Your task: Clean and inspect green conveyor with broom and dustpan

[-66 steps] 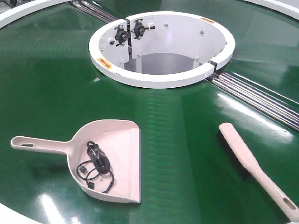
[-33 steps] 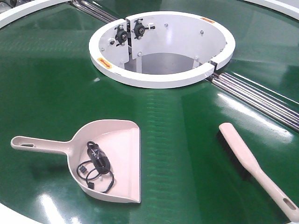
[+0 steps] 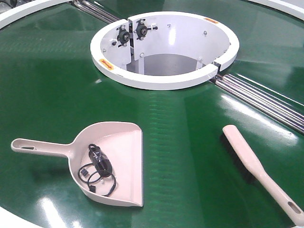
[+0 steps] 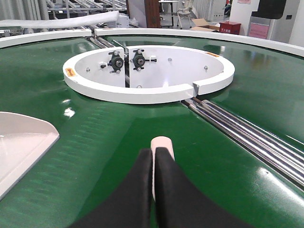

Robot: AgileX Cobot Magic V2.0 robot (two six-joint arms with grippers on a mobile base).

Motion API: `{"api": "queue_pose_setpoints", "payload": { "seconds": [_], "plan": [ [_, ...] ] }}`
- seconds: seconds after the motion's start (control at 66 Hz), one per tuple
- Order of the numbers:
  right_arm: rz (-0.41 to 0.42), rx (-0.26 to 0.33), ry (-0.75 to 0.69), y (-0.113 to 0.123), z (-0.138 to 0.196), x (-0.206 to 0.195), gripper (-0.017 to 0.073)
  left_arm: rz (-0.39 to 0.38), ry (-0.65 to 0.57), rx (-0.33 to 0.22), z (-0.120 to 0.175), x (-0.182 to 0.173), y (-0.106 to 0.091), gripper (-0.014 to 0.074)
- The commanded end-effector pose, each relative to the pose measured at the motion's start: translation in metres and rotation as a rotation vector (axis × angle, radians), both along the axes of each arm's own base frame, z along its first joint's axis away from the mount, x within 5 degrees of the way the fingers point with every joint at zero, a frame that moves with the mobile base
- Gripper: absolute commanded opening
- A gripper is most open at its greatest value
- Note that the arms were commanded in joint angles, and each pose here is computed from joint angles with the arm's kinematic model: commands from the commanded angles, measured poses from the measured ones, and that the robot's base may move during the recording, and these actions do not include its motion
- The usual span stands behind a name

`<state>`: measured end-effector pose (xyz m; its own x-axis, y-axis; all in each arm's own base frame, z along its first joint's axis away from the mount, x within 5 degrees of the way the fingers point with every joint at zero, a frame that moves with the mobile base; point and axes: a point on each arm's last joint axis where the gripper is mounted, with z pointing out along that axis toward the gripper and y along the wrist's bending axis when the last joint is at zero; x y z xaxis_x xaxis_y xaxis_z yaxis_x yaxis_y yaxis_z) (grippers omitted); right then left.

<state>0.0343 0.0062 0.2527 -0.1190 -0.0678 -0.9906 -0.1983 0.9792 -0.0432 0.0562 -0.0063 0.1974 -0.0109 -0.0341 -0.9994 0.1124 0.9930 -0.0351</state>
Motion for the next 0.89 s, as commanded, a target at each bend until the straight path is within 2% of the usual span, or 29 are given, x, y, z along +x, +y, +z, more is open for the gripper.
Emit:
{"api": "queue_pose_setpoints", "payload": {
  "seconds": [0.0, 0.106, 0.151, 0.257, 0.348, 0.424, 0.56, 0.878],
  "plan": [
    [0.002, 0.013, -0.086, 0.0, 0.014, 0.0, -0.0009, -0.001, -0.05, -0.008, -0.004, 0.0, 0.0, -0.0007],
    [0.001, 0.013, -0.082, 0.0, 0.014, -0.001, -0.0009, -0.001, -0.05, -0.008, -0.004, 0.0, 0.0, -0.0007],
    [-0.004, -0.008, -0.086, -0.001, 0.014, 0.0, -0.0009, -0.001, -0.05, -0.008, -0.004, 0.0, 0.0, -0.0007],
    [-0.06, -0.033, -0.114, -0.002, 0.004, 0.005, -0.0009, -0.001, -0.05, -0.008, -0.004, 0.0, 0.0, -0.0007],
    [-0.115, 0.002, -0.156, -0.003, -0.01, 0.012, -0.0009, -0.001, -0.05, -0.008, -0.004, 0.0, 0.0, -0.0007],
    [-0.126, 0.04, -0.212, -0.003, -0.024, 0.018, -0.0009, -0.001, -0.05, -0.008, -0.004, 0.0, 0.0, -0.0007],
    [-0.111, 0.04, -0.256, -0.001, -0.048, 0.023, -0.0009, -0.001, -0.05, -0.008, -0.004, 0.0, 0.0, -0.0007],
    [-0.115, 0.073, -0.24, -0.002, -0.05, 0.021, -0.0009, -0.001, -0.05, -0.008, -0.004, 0.0, 0.0, -0.0006]
  ]
}}
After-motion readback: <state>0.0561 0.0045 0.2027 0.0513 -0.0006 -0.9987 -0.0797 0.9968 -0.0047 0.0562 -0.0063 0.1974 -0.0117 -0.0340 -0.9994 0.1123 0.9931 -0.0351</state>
